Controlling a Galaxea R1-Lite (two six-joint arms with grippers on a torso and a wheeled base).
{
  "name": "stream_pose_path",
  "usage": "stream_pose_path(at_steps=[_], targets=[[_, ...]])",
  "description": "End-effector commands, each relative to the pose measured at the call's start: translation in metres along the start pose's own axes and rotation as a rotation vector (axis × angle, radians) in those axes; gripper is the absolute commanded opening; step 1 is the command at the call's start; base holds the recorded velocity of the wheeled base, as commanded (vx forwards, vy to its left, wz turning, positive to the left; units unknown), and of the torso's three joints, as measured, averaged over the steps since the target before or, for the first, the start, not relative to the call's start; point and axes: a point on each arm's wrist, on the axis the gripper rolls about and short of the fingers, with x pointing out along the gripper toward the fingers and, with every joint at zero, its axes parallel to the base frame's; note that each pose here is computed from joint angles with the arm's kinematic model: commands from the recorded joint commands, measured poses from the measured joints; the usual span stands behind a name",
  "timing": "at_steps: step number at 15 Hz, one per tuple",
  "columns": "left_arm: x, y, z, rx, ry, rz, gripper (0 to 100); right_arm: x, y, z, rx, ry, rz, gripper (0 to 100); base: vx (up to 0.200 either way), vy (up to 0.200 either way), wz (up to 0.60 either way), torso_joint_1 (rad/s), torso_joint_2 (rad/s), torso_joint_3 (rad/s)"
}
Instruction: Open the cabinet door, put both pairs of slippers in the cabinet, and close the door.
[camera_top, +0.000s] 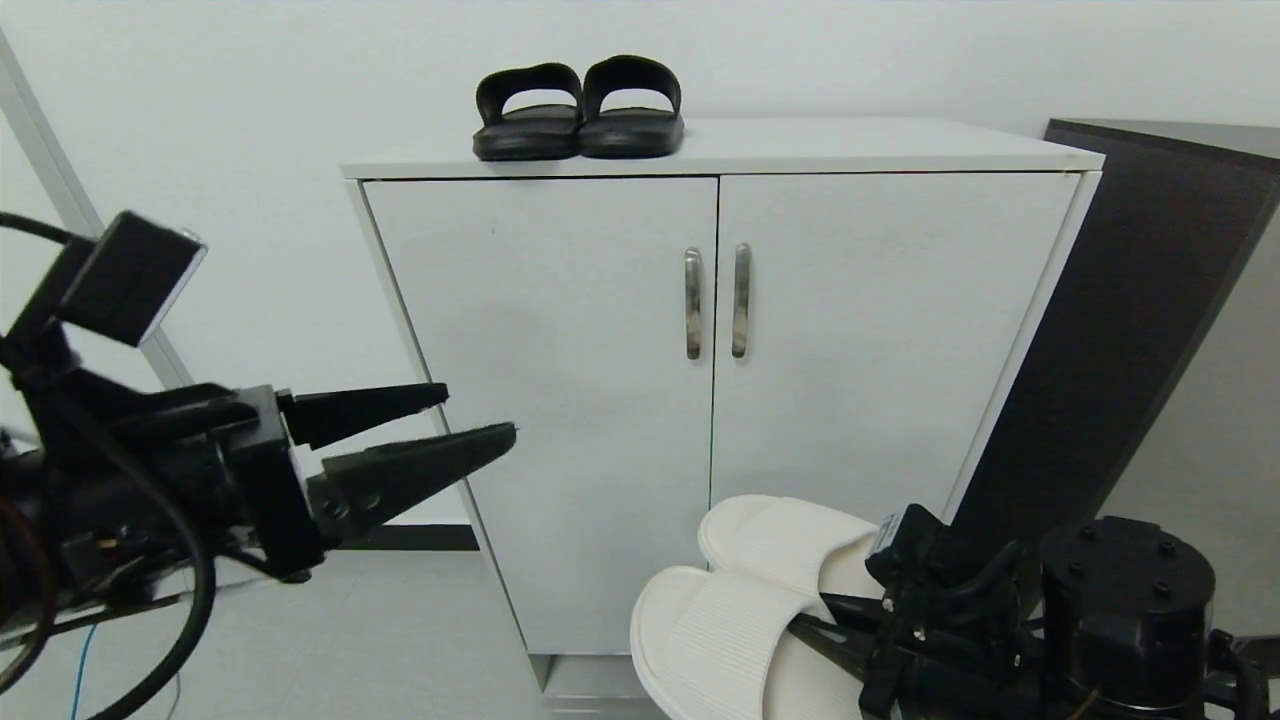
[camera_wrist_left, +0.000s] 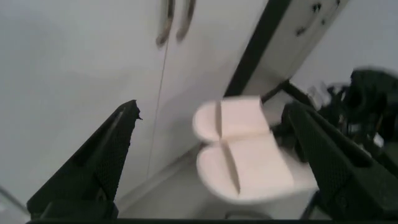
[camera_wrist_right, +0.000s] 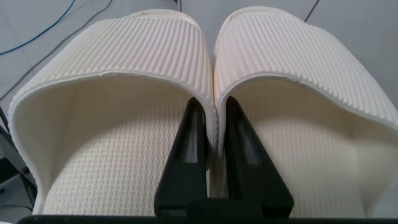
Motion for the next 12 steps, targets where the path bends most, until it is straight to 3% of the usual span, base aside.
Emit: stream_pose_path(at_steps=[1,3,10,12], targets=[[0.038,0.000,0.002,-0.036,0.011,-0.016,100,0.001,0.000,-0.001,0.001,0.004,0.001,0,0.000,0.000,0.00,0.000,0.00,0.000],[0.057,0.003,0.005,-0.040,-0.012,-0.026,100,0.001,0.000,0.000,-0.001,0.002,0.001,0,0.000,0.000,0.00,0.000,0.00,0.000],[0.133,-0.004,0.006,-0.036,0.026,-0.086,100,0.001,0.004,-0.001,-0.006,0.004,0.014,0,0.000,0.000,0.00,0.000,0.00,0.000],[0.153,-0.004,0.011,-0.030,0.013,-0.099,100,0.001,0.004,-0.001,-0.008,0.004,0.014,0,0.000,0.000,0.00,0.000,0.00,0.000]])
